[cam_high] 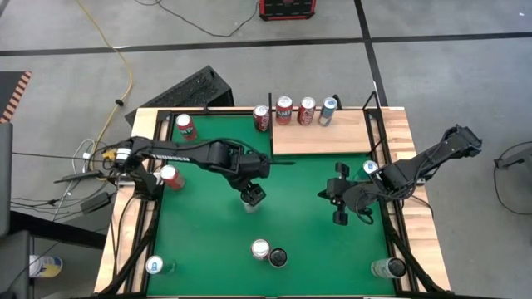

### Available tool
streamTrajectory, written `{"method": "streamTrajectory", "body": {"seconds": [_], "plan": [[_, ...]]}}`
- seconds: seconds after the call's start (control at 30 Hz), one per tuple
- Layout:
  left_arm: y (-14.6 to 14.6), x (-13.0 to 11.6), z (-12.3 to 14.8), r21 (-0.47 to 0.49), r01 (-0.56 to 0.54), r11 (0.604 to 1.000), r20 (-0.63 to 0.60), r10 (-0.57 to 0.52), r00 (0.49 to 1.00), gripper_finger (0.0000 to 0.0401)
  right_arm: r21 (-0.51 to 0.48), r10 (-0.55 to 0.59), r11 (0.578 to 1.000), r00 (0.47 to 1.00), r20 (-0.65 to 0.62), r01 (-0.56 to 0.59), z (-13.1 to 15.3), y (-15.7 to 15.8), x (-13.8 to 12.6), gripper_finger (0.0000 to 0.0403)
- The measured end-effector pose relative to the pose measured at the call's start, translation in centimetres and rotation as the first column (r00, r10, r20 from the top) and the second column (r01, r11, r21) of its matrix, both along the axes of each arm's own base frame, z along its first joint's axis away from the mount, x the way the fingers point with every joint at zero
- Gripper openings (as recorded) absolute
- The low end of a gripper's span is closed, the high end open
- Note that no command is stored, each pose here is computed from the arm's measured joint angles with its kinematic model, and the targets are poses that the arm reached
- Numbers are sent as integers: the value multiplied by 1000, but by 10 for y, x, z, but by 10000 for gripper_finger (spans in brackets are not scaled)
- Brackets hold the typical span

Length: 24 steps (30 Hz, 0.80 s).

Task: Place canned beverage on shelf
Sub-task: Move the top left yellow soda can to the center of the table

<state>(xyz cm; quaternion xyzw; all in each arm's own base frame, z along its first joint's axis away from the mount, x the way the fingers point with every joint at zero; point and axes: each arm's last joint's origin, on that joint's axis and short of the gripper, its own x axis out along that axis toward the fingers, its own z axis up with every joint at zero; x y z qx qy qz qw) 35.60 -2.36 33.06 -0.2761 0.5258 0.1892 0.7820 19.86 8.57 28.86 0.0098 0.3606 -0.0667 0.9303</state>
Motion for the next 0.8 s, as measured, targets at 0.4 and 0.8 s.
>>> {"method": "streamTrajectory", "body": {"seconds": [0.4, 0.8], "plan": [[-18, 5, -7, 13, 78, 997, -7, -78, 997, 302, -1, 2, 1000, 1000, -1, -2, 0, 0, 0, 30], [-23, 13, -19, 57, 125, 991, -29, -123, 992, 302, 4, 11, 1000, 1000, -1, -11, 0, 2, -1, 30]]}}
